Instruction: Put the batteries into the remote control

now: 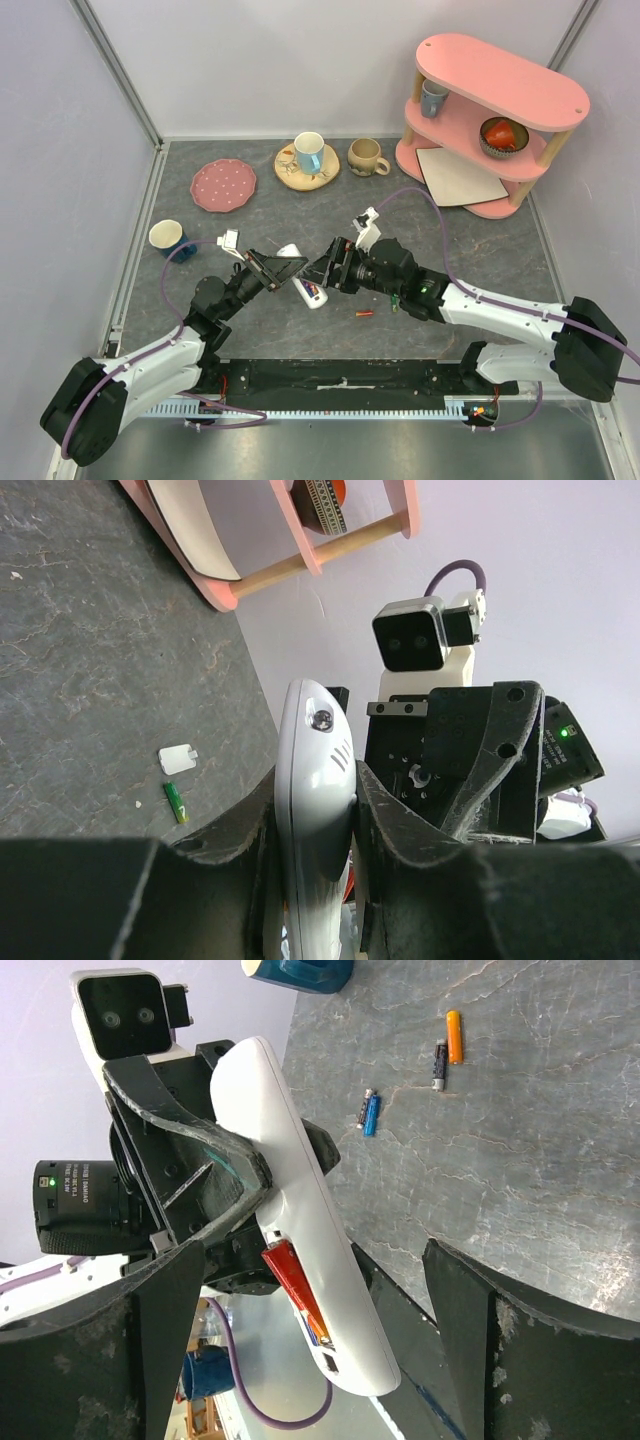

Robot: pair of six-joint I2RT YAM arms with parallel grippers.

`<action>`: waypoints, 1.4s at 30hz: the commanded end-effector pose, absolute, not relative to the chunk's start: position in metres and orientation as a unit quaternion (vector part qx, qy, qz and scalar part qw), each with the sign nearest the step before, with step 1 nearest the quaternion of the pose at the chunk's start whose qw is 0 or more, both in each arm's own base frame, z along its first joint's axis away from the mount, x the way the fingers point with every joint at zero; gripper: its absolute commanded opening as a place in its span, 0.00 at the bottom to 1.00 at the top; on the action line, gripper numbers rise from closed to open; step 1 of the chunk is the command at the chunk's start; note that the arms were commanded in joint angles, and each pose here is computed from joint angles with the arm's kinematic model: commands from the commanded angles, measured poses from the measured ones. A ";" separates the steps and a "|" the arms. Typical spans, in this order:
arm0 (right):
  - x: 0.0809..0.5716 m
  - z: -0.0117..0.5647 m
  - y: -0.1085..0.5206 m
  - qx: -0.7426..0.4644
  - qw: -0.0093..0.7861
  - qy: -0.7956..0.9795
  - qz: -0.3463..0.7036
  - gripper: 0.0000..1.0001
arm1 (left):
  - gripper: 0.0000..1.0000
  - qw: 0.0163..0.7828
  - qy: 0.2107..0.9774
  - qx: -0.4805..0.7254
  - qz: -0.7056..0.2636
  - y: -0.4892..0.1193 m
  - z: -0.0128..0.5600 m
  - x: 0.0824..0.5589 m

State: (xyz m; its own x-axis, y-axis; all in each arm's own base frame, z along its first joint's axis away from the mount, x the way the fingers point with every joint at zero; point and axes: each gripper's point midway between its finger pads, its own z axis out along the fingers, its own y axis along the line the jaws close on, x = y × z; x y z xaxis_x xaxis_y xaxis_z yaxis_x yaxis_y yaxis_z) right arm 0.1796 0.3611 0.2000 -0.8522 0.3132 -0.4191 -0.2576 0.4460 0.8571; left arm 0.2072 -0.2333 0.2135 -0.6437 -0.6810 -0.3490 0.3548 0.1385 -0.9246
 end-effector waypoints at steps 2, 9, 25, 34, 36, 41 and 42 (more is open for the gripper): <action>0.185 0.226 0.359 0.013 0.298 0.790 0.535 0.98 | 0.02 0.435 0.606 -0.110 -0.657 -0.231 0.237 0.208; 0.190 0.219 0.354 0.044 0.290 0.791 0.537 0.97 | 0.02 0.439 0.598 -0.108 -0.661 -0.229 0.242 0.206; 0.193 0.204 0.351 0.067 0.271 0.795 0.538 0.95 | 0.02 0.445 0.590 -0.109 -0.665 -0.227 0.247 0.205; 0.190 0.198 0.351 0.064 0.262 0.797 0.540 0.94 | 0.02 0.444 0.589 -0.112 -0.666 -0.227 0.248 0.206; 0.189 0.197 0.352 0.062 0.260 0.798 0.541 0.93 | 0.02 0.445 0.587 -0.112 -0.667 -0.227 0.250 0.206; 0.188 0.193 0.351 0.063 0.256 0.799 0.541 0.92 | 0.02 0.446 0.585 -0.111 -0.668 -0.227 0.253 0.207; 0.188 0.192 0.351 0.062 0.256 0.799 0.540 0.92 | 0.02 0.445 0.585 -0.111 -0.669 -0.227 0.253 0.207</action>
